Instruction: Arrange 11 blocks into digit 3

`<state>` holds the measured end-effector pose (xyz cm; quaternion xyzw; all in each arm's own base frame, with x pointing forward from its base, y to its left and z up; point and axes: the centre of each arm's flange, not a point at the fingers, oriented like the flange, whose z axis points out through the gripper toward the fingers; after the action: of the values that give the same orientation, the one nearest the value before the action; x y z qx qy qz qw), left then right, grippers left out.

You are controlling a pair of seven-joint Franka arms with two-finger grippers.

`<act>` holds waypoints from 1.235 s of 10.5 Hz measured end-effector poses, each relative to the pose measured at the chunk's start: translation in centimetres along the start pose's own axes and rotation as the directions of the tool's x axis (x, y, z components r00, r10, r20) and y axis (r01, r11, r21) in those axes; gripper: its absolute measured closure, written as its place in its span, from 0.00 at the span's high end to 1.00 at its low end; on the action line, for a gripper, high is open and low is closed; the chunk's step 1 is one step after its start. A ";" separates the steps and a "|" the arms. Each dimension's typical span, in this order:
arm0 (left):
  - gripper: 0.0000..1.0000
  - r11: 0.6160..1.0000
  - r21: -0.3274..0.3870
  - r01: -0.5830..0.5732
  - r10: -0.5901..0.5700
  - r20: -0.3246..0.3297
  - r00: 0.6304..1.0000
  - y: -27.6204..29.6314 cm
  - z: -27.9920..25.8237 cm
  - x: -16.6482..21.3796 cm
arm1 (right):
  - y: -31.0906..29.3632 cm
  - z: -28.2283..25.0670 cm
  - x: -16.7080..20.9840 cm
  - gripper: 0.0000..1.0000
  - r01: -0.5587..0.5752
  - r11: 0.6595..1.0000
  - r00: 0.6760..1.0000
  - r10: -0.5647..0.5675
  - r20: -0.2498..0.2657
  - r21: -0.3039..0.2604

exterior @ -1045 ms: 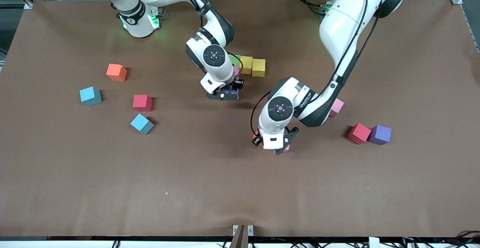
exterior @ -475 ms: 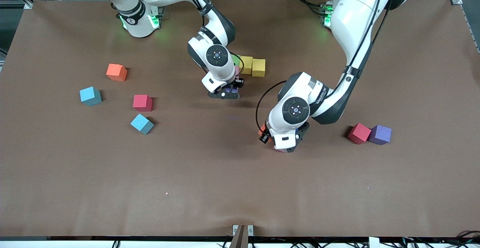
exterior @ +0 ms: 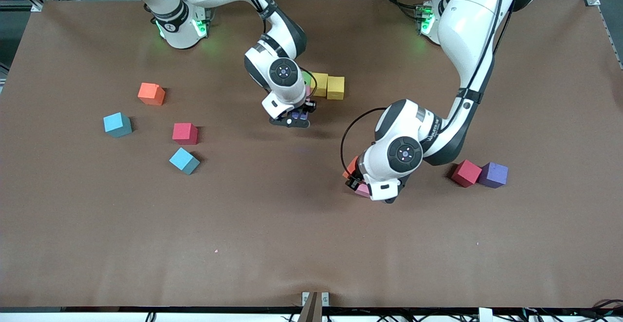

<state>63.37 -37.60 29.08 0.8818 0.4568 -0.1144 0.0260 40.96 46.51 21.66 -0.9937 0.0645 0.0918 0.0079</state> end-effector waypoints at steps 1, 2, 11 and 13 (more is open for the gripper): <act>0.63 1.000 0.015 0.000 0.000 -0.002 1.000 -0.2 0.0 0.3 | 0.0 0.0 0.0 0.52 -0.008 1.000 1.000 0.008 0.001 -0.001; 0.63 0.999 0.034 0.004 -0.004 -0.004 1.000 -0.5 0.1 0.6 | 0.0 0.1 -0.1 0.52 -0.012 1.000 1.000 0.012 0.003 -0.004; 0.63 0.990 0.131 0.054 -0.051 -0.027 0.998 -2.2 -0.1 4.1 | -0.9 0.5 -1.6 0.52 -0.002 1.000 1.000 0.002 0.004 -0.021; 0.63 0.990 0.129 0.060 -0.057 -0.026 0.998 -2.2 -0.3 4.5 | -0.8 1.5 -1.7 0.79 0.013 0.999 1.000 -0.012 0.009 -0.037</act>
<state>64.13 -32.66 28.44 0.8691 0.4743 -0.1347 -0.0400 39.16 47.58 20.49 -0.9936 0.0565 0.0973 -0.0095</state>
